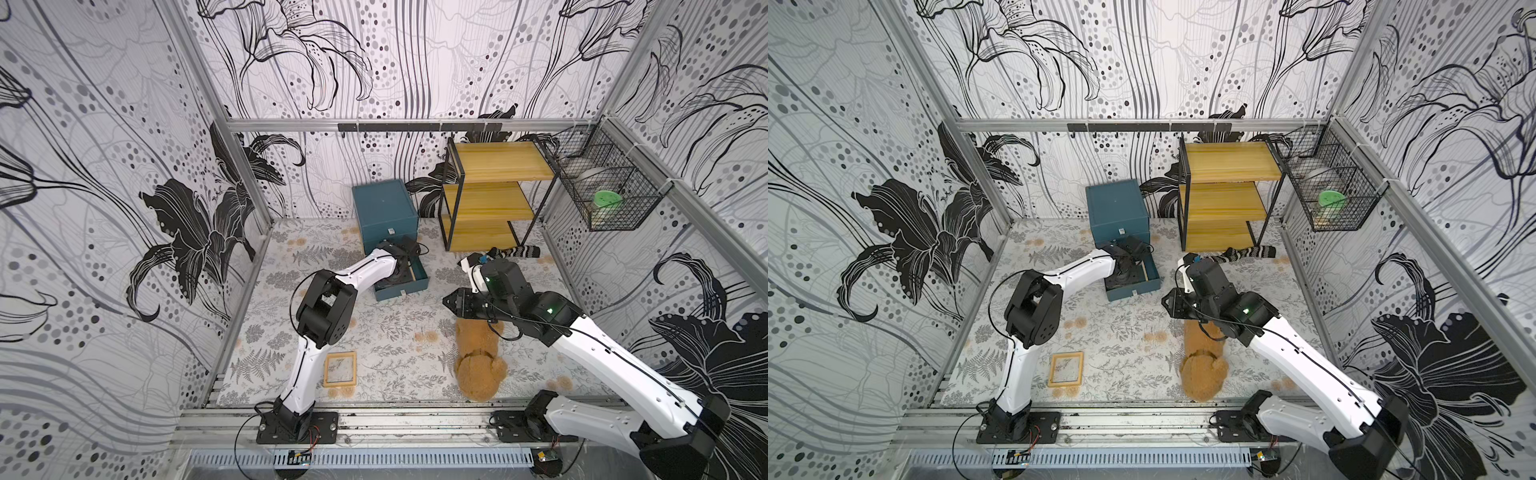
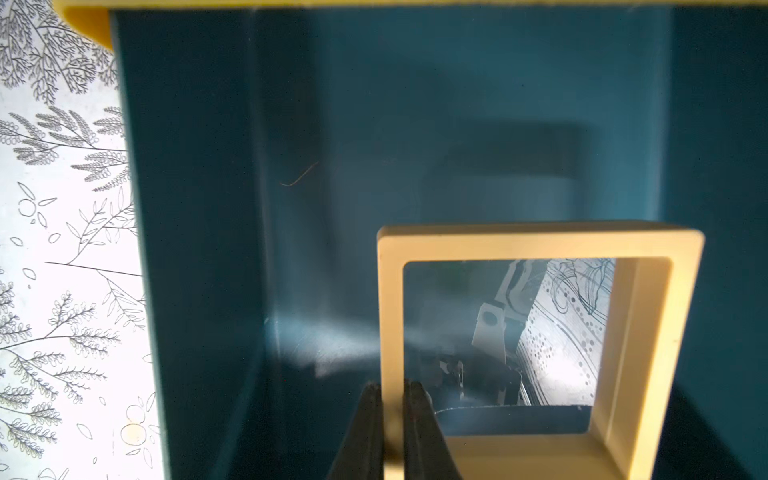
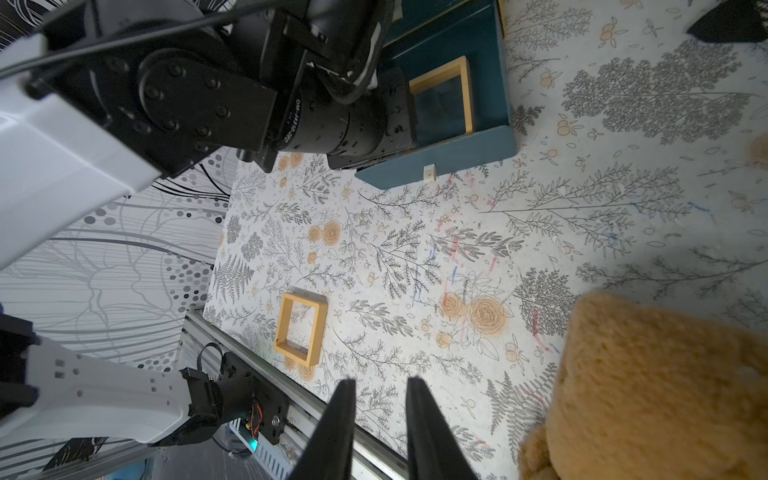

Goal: Place the brooch boxes into the drawer by color
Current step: Place the brooch box in the drawer, then pick up the brooch box from the center of the board.

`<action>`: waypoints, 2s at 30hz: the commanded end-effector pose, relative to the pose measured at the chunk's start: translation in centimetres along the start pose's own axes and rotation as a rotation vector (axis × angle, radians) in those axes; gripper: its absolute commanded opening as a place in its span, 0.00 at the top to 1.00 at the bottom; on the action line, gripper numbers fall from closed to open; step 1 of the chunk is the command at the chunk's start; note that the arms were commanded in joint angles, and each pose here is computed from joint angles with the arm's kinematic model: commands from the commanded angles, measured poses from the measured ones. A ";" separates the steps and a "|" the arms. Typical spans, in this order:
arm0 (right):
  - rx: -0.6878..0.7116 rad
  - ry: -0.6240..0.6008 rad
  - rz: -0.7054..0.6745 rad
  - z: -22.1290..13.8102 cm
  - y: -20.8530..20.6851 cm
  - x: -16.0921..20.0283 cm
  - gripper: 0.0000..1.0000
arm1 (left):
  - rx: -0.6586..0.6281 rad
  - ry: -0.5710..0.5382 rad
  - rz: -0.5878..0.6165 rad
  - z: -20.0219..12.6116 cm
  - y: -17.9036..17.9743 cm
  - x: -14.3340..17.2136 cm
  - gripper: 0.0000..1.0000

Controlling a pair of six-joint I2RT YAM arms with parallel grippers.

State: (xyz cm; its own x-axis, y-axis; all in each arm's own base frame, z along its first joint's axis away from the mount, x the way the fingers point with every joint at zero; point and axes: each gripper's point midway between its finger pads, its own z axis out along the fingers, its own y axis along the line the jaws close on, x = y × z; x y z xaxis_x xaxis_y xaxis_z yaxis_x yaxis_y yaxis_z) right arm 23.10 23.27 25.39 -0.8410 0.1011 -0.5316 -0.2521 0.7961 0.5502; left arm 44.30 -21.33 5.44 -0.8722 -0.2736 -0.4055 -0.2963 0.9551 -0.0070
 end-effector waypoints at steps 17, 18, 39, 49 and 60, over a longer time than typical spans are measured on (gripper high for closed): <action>-0.016 0.014 -0.015 -0.1 0.4 0.4 0.74 | 0.101 -0.130 -0.069 -5.9 -0.8 -4.3 0.75; -0.032 0.017 -0.029 -0.2 0.7 0.4 0.74 | 0.106 -0.137 -0.077 -6.5 -0.6 -4.4 0.75; -0.295 0.222 -0.157 -2.1 4.2 5.0 0.74 | 0.093 0.079 -0.097 -13.3 12.8 13.3 0.73; -0.312 0.257 -0.158 -1.3 3.8 6.1 0.74 | 0.109 0.177 -0.027 -12.0 15.1 21.3 0.76; -0.328 0.289 -0.148 -1.5 3.6 7.2 0.74 | 0.085 0.229 -0.005 -9.8 16.6 24.3 0.77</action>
State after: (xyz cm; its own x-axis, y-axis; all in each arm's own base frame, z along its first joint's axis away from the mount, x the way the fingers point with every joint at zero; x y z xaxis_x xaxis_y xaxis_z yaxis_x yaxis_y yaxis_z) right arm 16.26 26.09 24.71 -0.8735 -0.1869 -0.4496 -0.4697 0.5668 0.6769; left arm 14.16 -12.41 4.69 -0.9430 -0.2750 -0.1873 -0.2713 0.9614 -0.0456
